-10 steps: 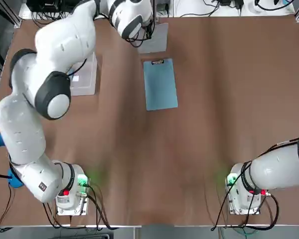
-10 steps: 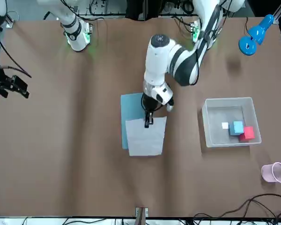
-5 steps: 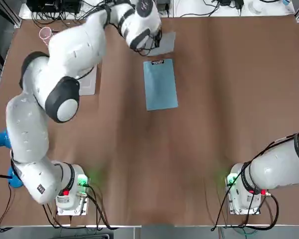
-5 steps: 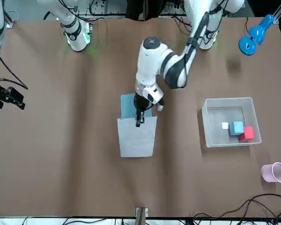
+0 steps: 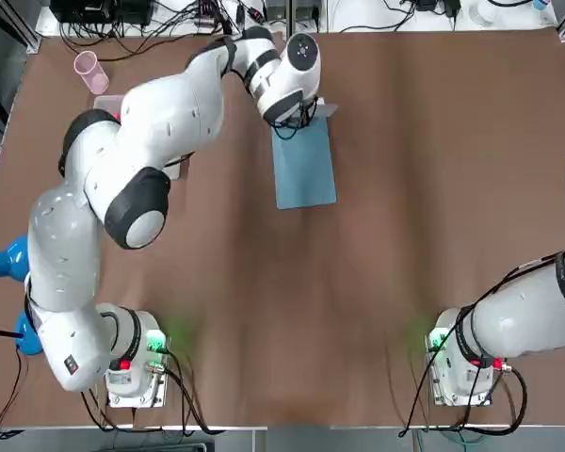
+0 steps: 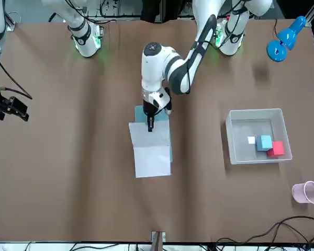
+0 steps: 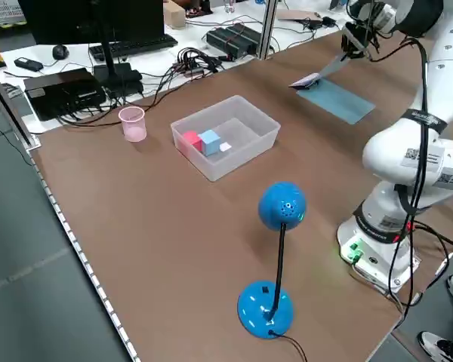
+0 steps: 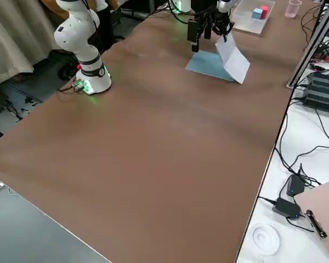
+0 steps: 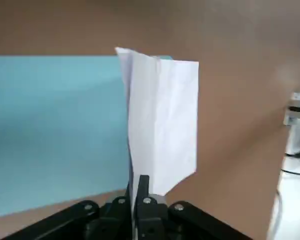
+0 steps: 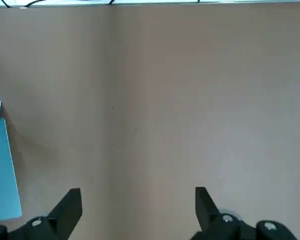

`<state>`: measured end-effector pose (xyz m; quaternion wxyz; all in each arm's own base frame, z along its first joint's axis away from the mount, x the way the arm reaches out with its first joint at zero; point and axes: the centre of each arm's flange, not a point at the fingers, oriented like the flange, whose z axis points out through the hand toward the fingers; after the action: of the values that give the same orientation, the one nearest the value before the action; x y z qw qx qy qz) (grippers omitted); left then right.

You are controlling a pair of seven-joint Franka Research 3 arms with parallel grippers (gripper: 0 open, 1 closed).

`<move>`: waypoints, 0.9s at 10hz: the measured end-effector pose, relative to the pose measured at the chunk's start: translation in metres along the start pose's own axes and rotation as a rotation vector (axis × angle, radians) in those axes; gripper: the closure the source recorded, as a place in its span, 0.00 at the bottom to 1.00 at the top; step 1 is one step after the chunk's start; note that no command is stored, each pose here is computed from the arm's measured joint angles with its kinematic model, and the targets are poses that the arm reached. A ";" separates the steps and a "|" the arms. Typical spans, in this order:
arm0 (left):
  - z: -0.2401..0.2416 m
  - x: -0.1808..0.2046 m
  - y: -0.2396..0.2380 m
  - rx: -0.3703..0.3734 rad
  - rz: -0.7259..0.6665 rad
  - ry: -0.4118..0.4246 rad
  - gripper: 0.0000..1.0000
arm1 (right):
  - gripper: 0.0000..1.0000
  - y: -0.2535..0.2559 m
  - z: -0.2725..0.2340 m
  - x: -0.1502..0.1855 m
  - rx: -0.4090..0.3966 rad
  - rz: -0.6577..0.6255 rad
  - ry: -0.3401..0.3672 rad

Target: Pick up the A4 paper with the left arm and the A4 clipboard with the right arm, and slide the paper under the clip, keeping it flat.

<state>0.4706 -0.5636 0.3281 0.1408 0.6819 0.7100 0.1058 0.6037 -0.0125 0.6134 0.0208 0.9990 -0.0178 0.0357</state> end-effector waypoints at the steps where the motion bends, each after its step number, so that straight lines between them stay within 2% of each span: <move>1: 0.001 -0.004 -0.012 0.037 -0.018 0.013 0.99 | 0.00 0.000 0.001 -0.001 0.000 0.000 -0.007; 3: 0.001 -0.007 -0.019 0.100 -0.074 -0.008 0.99 | 0.00 0.000 0.003 -0.003 0.000 0.001 -0.032; 5: 0.002 -0.012 -0.031 0.128 -0.078 -0.014 0.99 | 0.00 0.007 0.003 -0.004 -0.001 0.012 -0.037; 9: 0.002 -0.031 -0.093 0.184 -0.020 -0.003 0.99 | 0.00 0.013 0.004 -0.004 -0.001 0.019 -0.038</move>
<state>0.3846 -0.5991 0.2957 0.0794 0.6848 0.7234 0.0376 0.5996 -0.0260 0.6099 0.0207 0.9993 -0.0277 0.0170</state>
